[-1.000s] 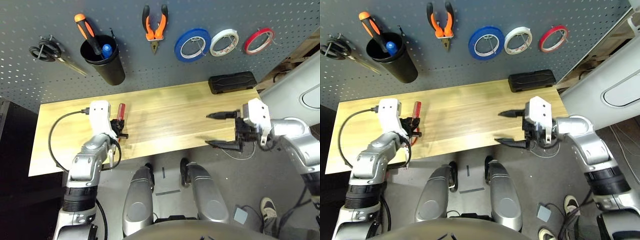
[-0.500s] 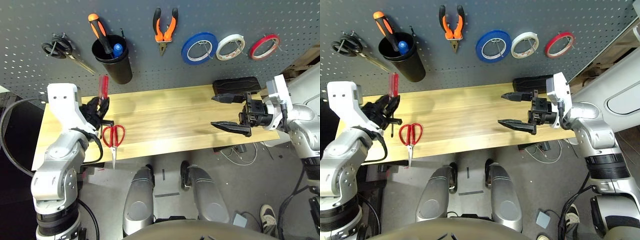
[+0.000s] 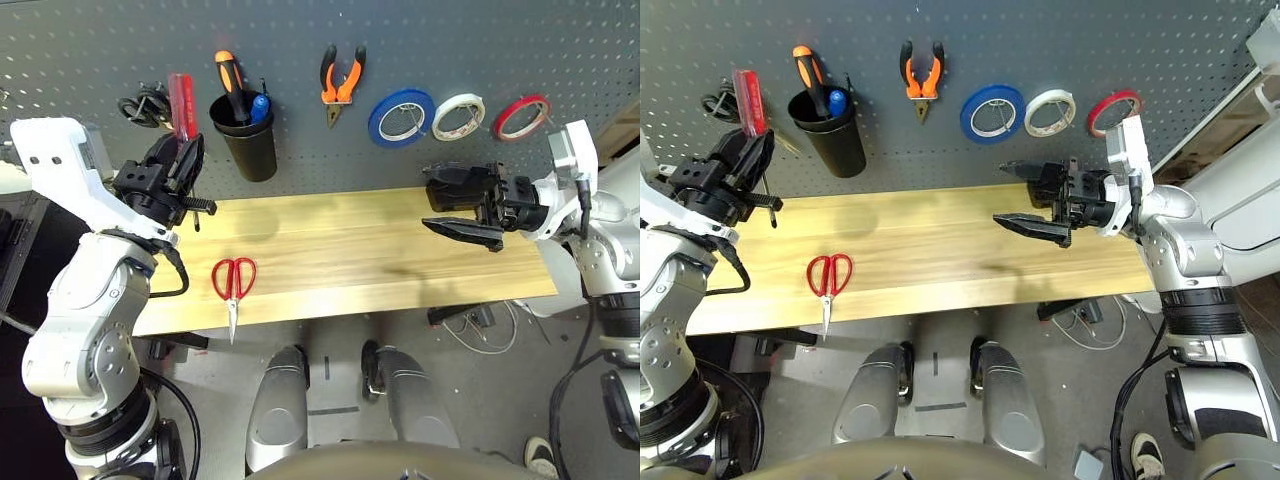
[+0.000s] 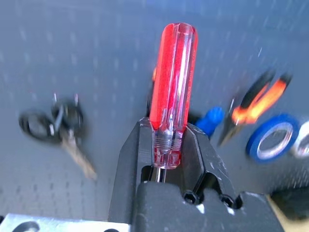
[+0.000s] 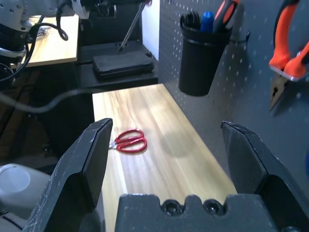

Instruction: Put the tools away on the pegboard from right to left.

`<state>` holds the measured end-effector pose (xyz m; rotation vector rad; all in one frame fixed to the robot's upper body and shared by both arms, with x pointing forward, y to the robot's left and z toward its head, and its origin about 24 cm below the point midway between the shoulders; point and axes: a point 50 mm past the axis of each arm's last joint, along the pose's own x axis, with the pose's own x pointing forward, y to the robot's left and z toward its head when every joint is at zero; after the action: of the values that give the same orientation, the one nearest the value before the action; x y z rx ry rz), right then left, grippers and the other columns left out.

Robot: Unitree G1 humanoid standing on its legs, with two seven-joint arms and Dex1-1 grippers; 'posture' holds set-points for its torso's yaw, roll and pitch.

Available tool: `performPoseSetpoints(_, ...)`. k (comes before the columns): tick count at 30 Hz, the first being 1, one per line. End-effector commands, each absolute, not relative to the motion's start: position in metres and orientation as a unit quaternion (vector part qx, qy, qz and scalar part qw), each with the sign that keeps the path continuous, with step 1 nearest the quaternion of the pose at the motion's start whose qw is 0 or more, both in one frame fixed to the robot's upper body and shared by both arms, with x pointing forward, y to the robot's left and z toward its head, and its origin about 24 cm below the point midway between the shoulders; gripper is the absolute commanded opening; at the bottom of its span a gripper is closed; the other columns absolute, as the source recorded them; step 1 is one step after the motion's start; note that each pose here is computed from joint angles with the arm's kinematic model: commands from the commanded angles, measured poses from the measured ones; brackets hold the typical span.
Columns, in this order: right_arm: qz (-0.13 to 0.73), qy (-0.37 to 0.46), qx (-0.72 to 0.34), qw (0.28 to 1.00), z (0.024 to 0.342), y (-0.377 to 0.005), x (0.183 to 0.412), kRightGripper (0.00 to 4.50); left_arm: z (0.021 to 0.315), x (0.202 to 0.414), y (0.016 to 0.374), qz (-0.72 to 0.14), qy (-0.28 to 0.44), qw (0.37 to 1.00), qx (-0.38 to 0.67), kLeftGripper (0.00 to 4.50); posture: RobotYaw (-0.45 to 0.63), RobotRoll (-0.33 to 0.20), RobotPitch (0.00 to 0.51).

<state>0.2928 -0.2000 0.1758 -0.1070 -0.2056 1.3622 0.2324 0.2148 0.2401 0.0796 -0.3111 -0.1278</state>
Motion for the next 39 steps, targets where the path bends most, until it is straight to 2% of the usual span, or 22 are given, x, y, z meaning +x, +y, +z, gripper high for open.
performPoseSetpoints(1,0.620,-0.117,-0.049,0.774,0.182,-0.205,0.293,4.50,0.251,0.240,0.224,-0.038,-0.184,0.982,0.008,0.86,0.15,0.000,0.065)
performPoseSetpoints(9,0.613,-0.131,-0.056,0.777,0.192,-0.206,0.289,4.50,0.276,0.269,0.227,-0.015,-0.244,0.967,-0.070,0.86,0.10,0.000,0.051)
performPoseSetpoints(13,0.608,-0.129,-0.055,0.781,0.190,-0.207,0.287,4.50,0.285,0.286,0.225,0.003,-0.269,0.953,-0.140,0.86,0.09,0.000,0.054)
performPoseSetpoints(17,0.608,-0.128,-0.052,0.782,0.189,-0.202,0.286,4.50,0.284,0.307,0.208,-0.001,-0.269,0.948,-0.171,0.86,0.08,0.000,0.066)
performPoseSetpoints(30,0.601,-0.132,-0.041,0.787,0.191,-0.196,0.275,4.50,0.242,0.344,0.185,0.015,-0.242,0.962,-0.127,0.86,0.01,0.000,0.109)
performPoseSetpoints(39,0.590,-0.140,-0.026,0.795,0.195,-0.195,0.272,4.50,0.218,0.355,0.173,0.009,-0.211,0.973,-0.091,0.86,-0.02,0.000,0.114)
